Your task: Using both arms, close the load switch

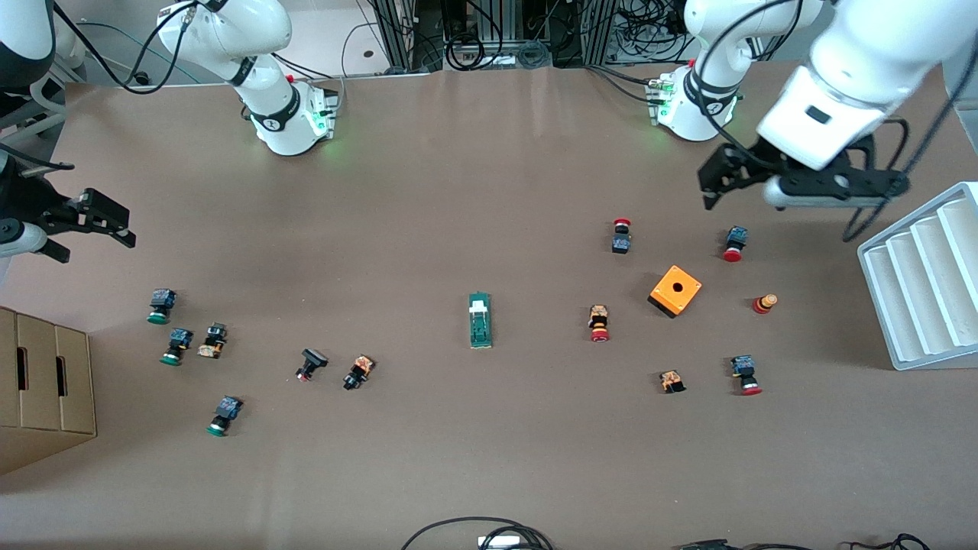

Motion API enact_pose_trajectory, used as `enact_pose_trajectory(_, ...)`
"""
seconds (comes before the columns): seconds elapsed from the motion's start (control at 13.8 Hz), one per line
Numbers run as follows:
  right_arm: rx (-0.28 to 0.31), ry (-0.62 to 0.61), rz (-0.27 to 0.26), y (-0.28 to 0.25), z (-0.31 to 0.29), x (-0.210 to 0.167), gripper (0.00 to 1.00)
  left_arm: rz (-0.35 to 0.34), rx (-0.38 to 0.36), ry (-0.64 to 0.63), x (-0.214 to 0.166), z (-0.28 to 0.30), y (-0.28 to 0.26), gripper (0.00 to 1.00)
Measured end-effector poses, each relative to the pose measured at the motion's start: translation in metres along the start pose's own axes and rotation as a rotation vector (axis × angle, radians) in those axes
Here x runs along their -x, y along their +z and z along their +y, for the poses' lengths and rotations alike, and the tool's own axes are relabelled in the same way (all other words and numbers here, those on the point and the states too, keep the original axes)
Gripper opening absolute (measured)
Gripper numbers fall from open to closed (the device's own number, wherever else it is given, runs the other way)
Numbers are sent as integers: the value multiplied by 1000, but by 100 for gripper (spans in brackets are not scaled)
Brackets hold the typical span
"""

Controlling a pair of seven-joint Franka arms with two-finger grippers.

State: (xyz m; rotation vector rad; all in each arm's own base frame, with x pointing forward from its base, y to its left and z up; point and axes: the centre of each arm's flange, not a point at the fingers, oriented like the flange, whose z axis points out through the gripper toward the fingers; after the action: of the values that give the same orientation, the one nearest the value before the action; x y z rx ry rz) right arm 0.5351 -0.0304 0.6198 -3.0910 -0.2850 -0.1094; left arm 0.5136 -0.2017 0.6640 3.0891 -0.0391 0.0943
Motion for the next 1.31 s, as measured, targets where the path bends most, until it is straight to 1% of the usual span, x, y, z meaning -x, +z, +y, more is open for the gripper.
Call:
enact_pose_trajectory(0.29,0,0,0,0,0,0,100,37,4,31,21,52,-7,100)
enact_pose_trajectory(0.51,0,0,0,0,0,0,100,97,-43,50,30,78,-8,100)
enact_pose_trajectory(0.8,0,0,0,0,0,0,100,132,-35,0,37,100,-3,100)
enact_pose_trajectory(0.87,0,0,0,0,0,0,100,141,-50,-11,41,109,0,100)
enact_pose_trajectory(1.02,0,0,0,0,0,0,100,164,-84,-16,55,130,7,100)
enact_pose_trajectory(1.31,0,0,0,0,0,0,100,186,-84,-54,83,168,12,100)
